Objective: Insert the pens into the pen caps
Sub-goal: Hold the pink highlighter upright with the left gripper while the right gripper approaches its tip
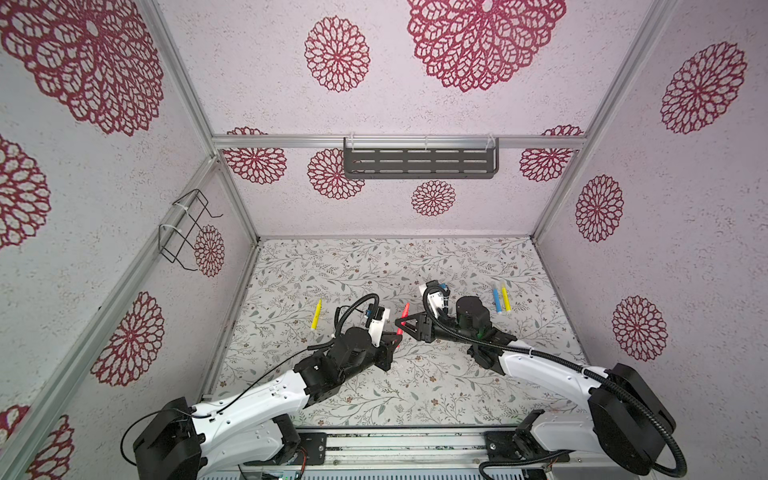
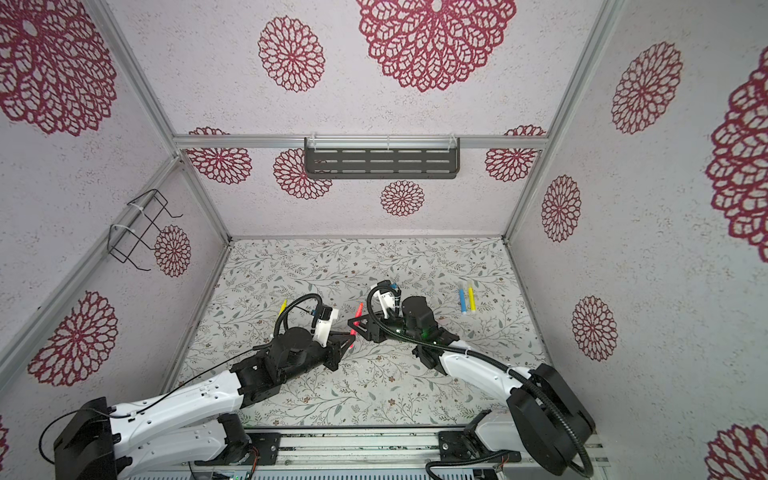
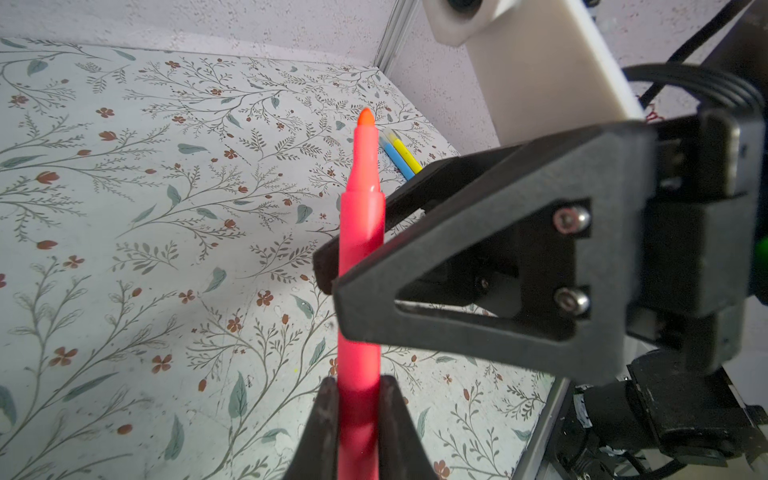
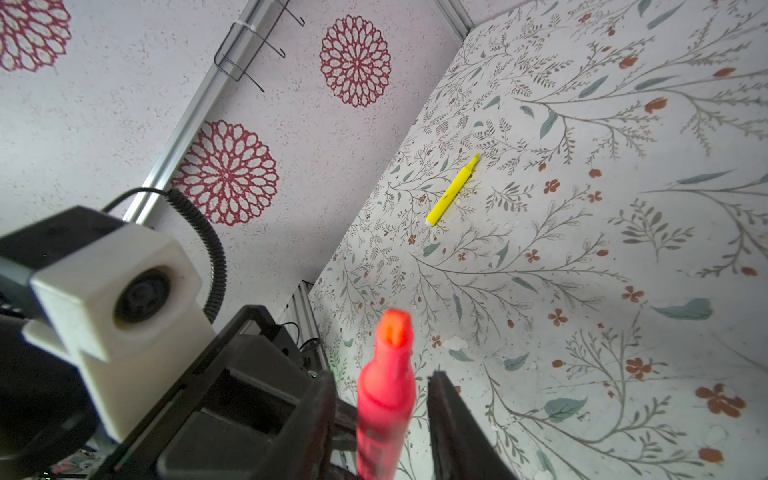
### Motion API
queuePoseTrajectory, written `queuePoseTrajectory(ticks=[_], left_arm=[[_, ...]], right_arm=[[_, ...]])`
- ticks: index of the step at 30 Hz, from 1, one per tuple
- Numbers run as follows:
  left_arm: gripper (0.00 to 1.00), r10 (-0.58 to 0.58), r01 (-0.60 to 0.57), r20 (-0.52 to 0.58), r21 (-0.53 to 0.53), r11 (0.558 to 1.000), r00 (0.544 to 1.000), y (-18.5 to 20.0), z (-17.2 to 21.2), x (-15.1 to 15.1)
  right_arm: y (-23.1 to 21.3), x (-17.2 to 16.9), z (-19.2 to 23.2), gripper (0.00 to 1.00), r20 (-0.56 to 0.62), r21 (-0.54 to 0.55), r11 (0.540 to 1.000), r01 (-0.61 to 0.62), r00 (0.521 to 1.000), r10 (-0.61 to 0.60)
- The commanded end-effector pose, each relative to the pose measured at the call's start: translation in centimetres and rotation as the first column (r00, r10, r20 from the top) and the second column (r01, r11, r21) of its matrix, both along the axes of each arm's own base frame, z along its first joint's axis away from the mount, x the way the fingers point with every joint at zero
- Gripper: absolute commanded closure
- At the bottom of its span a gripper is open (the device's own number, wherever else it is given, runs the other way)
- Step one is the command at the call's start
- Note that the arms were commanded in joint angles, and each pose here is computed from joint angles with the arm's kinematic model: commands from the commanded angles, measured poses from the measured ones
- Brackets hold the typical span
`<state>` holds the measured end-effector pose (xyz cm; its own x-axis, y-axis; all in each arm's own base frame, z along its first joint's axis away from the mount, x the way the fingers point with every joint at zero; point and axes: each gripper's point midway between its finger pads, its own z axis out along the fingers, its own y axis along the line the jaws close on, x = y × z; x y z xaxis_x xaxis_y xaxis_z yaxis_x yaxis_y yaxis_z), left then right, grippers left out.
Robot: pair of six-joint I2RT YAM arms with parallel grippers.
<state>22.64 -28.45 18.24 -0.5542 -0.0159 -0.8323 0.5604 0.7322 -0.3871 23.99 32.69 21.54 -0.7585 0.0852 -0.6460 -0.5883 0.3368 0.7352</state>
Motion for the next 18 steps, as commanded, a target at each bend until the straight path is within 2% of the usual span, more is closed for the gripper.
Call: queuePoseTrajectory(ticks=[1, 7, 8, 9, 12, 14, 18], left_arm=[[0.96, -0.024, 0.024, 0.026, -0.022, 0.999, 0.999, -0.7, 0.7, -0.3], [0.94, -0.027, 0.027, 0.024, -0.017, 0.999, 0.999, -1.0, 0.7, -0.2], [0.91, -0.014, 0.014, 0.022, -0.013, 1.0, 1.0, -0.8, 0.6, 0.0], [0.83, -0.007, 0.007, 0.024, -0.004, 1.0, 1.0, -0.7, 0.5, 0.1], [0.53, -0.009, 0.009, 0.019, 0.001, 1.0, 1.0, -0.8, 0.4, 0.1], [0.46, -0.004, 0.004, 0.011, 0.006, 1.0, 1.0, -0.7, 0.2, 0.1], [0.45, -0.004, 0.004, -0.002, 0.018, 1.0, 1.0, -0.8, -0.4, 0.1]], right_arm=[[0.7, 0.1, 2.7, 0.68, 0.063, 0.054, 0.998, -0.022, 0.998, 0.018], [0.6, 0.1, 2.5, 0.89, 0.059, 0.038, 0.999, -0.017, 0.998, 0.015], [0.5, 0.2, 2.4, 0.92, 0.06, 0.031, 0.999, -0.013, 0.998, 0.011], [0.5, 0.2, 2.4, 0.93, 0.062, 0.024, 1.0, -0.008, 0.998, 0.006], [0.3, 0.2, 2.4, 0.94, 0.069, 0.015, 1.0, -0.002, 0.998, 0.001], [0.3, 0.1, 2.5, 0.95, 0.075, 0.01, 1.0, -0.002, 0.997, 0.002], [0.1, 0.0, 2.5, 0.95, 0.087, -0.003, 1.0, 0.002, 0.996, -0.002]])
